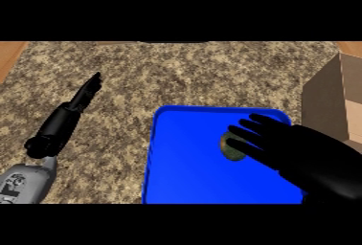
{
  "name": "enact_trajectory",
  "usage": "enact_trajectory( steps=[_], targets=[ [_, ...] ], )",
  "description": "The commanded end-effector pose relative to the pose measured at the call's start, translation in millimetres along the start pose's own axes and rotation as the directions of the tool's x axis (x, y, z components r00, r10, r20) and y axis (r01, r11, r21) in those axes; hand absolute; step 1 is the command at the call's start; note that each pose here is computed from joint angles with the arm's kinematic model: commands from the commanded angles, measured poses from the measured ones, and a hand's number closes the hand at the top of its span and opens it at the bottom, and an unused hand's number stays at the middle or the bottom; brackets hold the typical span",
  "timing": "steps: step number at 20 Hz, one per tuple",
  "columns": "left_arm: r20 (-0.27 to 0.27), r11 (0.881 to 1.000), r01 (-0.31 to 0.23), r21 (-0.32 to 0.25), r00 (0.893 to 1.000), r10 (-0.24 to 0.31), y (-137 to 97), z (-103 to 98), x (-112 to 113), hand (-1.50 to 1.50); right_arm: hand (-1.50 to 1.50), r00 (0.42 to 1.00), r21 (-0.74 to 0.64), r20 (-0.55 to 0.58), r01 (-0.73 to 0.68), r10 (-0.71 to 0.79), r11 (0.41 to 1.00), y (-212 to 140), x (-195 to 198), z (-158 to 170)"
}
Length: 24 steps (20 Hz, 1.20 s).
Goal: Pick the squash from the tray and place it in the cardboard box
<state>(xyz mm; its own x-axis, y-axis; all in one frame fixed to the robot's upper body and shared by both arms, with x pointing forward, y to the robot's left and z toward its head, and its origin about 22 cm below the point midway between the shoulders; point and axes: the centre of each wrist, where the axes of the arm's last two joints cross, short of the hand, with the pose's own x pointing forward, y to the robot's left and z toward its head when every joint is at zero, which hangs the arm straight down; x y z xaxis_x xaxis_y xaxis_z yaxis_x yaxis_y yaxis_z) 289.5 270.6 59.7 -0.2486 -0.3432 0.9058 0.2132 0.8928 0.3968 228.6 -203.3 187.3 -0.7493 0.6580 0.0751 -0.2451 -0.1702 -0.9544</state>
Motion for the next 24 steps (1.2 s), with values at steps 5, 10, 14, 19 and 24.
enact_trajectory(
  steps=[5,10,14,19,24],
  targets=[
    [0.005,1.0,-0.005,0.01,1.0,0.004,-17,-3,11,0.0,-1.5,0.998,0.06,-0.055,-0.011,0.014,0.998,20,33,-24],
    [0.005,1.0,-0.008,-0.007,1.0,0.008,13,-11,7,0.0,-1.5,0.992,0.034,-0.118,-0.032,0.036,0.999,28,14,-37],
    [0.001,1.0,0.0,-0.008,1.0,0.0,-11,6,16,0.0,-1.5,0.993,0.018,-0.105,-0.057,0.059,0.998,37,17,-35],
    [0.0,1.0,0.001,0.007,1.0,-0.001,9,-15,4,0.0,-1.5,0.987,0.032,-0.136,-0.084,0.087,0.996,57,40,-56],
    [0.006,1.0,-0.006,-0.008,1.0,0.006,1,6,-6,0.0,-1.5,0.98,0.066,-0.162,-0.11,0.119,0.992,68,11,-57]
  ],
)
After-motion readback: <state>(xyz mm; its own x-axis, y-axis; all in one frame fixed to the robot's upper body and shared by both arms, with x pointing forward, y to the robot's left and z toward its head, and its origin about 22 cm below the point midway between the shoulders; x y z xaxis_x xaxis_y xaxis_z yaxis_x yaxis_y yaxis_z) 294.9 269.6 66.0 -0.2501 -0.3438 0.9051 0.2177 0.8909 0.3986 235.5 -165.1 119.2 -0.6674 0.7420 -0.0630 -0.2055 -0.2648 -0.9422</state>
